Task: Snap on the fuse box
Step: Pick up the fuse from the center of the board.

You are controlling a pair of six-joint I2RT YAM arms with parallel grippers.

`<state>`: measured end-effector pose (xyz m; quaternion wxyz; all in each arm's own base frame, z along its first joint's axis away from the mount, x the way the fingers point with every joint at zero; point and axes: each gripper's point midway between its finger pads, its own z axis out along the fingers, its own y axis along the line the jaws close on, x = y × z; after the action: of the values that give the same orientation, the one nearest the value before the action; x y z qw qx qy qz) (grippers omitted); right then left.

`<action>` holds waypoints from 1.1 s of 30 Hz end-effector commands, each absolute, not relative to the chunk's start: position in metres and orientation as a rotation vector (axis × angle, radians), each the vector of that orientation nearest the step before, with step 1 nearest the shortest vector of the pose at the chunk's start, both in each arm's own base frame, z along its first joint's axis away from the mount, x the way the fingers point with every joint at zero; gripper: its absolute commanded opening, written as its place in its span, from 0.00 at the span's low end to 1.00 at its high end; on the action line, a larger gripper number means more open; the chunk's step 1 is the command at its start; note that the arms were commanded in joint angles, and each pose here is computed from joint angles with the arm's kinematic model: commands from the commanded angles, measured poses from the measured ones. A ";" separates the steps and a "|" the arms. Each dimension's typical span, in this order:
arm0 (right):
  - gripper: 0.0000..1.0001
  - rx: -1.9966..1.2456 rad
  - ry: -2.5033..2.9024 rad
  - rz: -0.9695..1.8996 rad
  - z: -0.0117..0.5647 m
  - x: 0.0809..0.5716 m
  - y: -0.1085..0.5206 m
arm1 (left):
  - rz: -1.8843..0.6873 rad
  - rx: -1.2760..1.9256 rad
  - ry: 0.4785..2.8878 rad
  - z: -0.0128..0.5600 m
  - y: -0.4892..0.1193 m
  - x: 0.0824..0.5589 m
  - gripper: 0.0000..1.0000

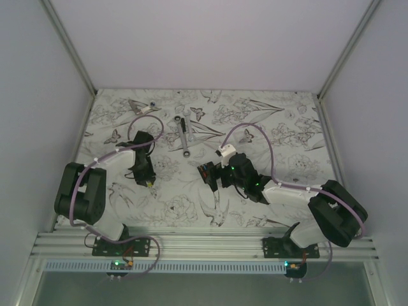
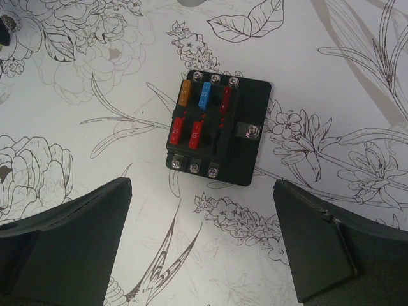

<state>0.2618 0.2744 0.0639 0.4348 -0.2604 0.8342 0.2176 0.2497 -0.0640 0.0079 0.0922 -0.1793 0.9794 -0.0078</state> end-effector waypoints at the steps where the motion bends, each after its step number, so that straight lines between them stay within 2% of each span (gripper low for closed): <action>1: 1.00 -0.654 2.034 0.567 0.080 0.266 0.285 | -0.033 -0.546 2.988 -0.021 -0.065 0.231 0.29; 8: 1.00 -0.655 2.030 0.569 0.082 0.266 0.285 | -0.086 -0.531 2.967 -0.013 -0.072 0.234 0.25; 16: 1.00 -0.659 2.016 0.591 0.088 0.265 0.288 | -0.200 -0.447 2.876 0.017 -0.090 0.246 0.24; 28: 0.98 -0.639 1.995 0.732 0.128 0.265 0.288 | -0.301 -0.004 2.688 0.061 -0.145 0.266 0.24; 33: 0.95 -0.628 1.984 0.803 0.136 0.267 0.295 | -0.380 0.015 2.625 0.075 -0.166 0.269 0.24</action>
<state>0.2690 0.2832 0.1178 0.4429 -0.2529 0.8115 0.2853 0.2586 -0.1520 0.0574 0.2081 -0.0047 0.9710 -0.1177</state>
